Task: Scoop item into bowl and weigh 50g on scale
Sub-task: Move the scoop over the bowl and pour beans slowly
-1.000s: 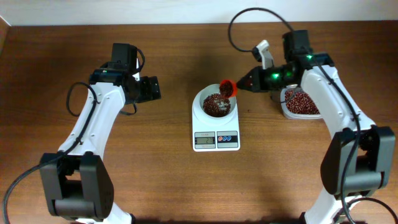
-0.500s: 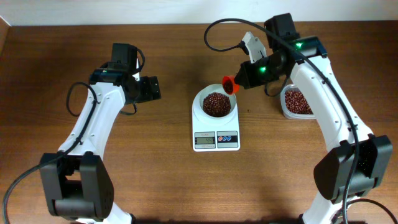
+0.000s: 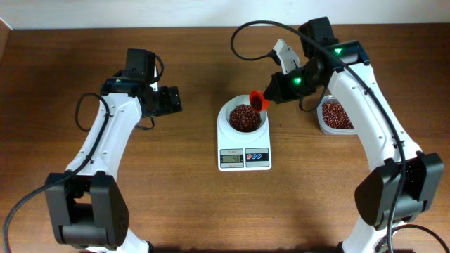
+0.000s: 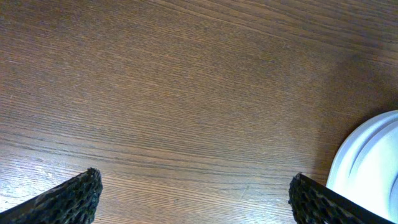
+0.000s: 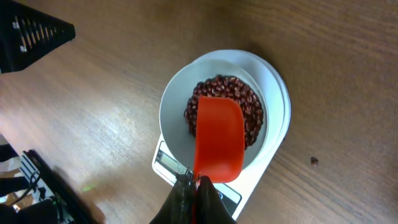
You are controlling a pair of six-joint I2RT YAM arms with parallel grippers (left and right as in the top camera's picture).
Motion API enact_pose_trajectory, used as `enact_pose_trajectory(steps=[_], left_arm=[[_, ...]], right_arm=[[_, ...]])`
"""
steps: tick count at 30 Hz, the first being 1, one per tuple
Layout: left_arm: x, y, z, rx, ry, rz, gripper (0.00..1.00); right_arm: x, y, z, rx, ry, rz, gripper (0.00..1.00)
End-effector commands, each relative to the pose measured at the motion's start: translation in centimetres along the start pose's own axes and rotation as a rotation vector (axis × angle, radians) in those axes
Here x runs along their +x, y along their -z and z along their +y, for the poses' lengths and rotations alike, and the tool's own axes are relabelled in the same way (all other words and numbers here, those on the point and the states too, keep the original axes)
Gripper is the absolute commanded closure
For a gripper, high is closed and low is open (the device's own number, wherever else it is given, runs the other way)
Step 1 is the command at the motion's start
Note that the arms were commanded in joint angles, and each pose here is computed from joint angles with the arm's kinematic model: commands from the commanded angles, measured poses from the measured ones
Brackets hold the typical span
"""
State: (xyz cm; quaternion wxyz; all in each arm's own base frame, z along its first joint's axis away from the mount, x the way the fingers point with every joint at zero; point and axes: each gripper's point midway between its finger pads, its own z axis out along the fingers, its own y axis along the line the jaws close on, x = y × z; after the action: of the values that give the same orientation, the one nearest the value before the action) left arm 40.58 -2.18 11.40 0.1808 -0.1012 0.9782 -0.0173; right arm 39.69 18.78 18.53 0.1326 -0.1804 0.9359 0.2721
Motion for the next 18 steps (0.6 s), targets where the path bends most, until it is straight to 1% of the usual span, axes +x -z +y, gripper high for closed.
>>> enact_pose_trajectory(steps=[1, 18], left_arm=[[-0.02, -0.15, 0.22, -0.006, 0.006, 0.003, 0.01], [-0.02, -0.15, 0.22, -0.006, 0.006, 0.003, 0.01]], right_arm=[[-0.76, 1.47, 1.44, -0.020, 0.027, -0.041, 0.96], [-0.99, 1.45, 1.51, -0.021, 0.034, -0.050, 0.96]])
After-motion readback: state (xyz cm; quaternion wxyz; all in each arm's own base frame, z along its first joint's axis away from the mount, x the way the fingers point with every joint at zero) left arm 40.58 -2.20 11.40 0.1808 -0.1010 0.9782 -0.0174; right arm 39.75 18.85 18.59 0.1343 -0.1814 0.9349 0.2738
